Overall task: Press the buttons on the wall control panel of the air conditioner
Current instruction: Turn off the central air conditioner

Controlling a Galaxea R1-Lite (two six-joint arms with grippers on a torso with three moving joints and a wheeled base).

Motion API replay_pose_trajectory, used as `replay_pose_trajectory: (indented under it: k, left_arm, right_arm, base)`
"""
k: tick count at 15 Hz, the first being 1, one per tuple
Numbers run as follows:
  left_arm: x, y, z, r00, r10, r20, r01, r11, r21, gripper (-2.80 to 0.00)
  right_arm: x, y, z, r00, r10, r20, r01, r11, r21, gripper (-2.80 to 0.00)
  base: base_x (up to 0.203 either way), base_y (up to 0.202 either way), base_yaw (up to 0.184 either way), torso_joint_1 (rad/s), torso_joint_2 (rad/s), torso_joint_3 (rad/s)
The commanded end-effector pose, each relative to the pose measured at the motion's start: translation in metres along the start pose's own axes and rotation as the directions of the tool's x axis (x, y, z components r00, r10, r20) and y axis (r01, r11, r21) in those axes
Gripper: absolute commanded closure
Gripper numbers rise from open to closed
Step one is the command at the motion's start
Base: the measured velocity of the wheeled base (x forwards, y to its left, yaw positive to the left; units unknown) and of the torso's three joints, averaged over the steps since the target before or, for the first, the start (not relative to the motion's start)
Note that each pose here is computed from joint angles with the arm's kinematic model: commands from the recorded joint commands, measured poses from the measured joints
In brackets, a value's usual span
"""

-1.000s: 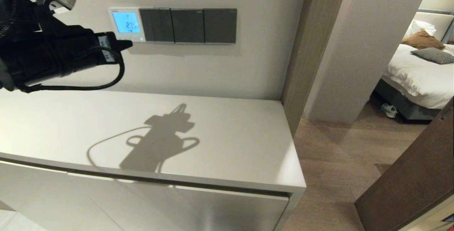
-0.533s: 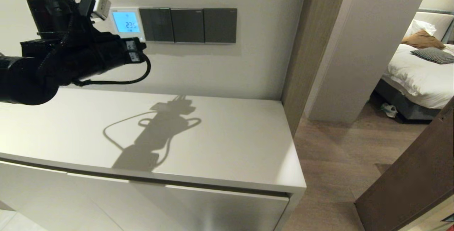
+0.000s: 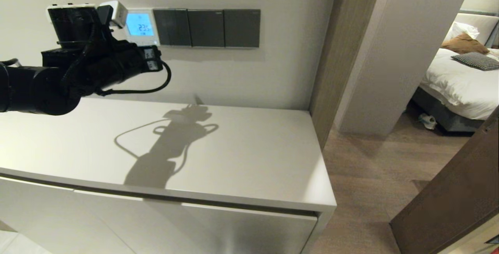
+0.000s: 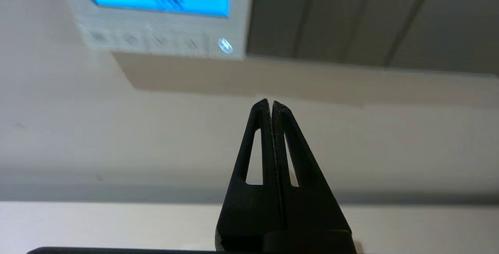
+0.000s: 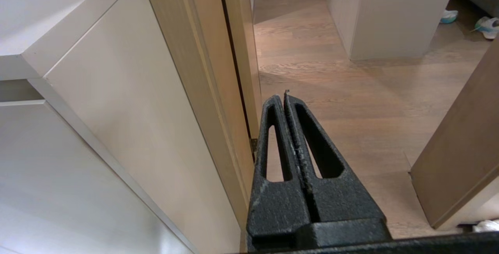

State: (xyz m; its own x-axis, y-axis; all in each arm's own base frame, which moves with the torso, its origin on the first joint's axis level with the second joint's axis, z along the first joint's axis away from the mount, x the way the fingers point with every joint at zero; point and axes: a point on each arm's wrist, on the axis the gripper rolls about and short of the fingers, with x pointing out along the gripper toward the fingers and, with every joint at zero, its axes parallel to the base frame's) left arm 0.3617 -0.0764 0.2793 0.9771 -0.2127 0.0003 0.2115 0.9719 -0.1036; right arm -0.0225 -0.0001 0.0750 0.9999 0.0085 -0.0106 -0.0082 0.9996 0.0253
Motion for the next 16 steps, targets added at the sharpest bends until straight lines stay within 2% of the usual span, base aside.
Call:
replay_pose_trajectory:
  k: [1, 3, 16]
  left_arm:
    - [0.005, 0.001, 0.003, 0.999, 0.023, 0.044, -0.023, 1.000, -0.002, 0.00]
    - [0.007, 0.004, 0.005, 0.997, 0.043, 0.060, -0.042, 0.999, -0.004, 0.00]
    - [0.024, 0.009, -0.001, 0.997, 0.055, 0.057, -0.053, 0.998, -0.033, 0.00]
  right_arm:
    - [0.000, 0.000, 0.000, 1.000, 0.001, -0.003, -0.001, 1.000, 0.000, 0.00]
    - [0.000, 0.000, 0.000, 1.000, 0.001, -0.003, -0.001, 1.000, -0.001, 0.00]
    - [0.000, 0.000, 0.000, 1.000, 0.001, -0.003, -0.001, 1.000, 0.001, 0.00]
  base:
    - [0.000, 0.000, 0.000, 0.000, 0.00, 0.000]
    - [0.000, 0.000, 0.000, 0.000, 0.00, 0.000]
    - [0.000, 0.000, 0.000, 0.000, 0.00, 0.000]
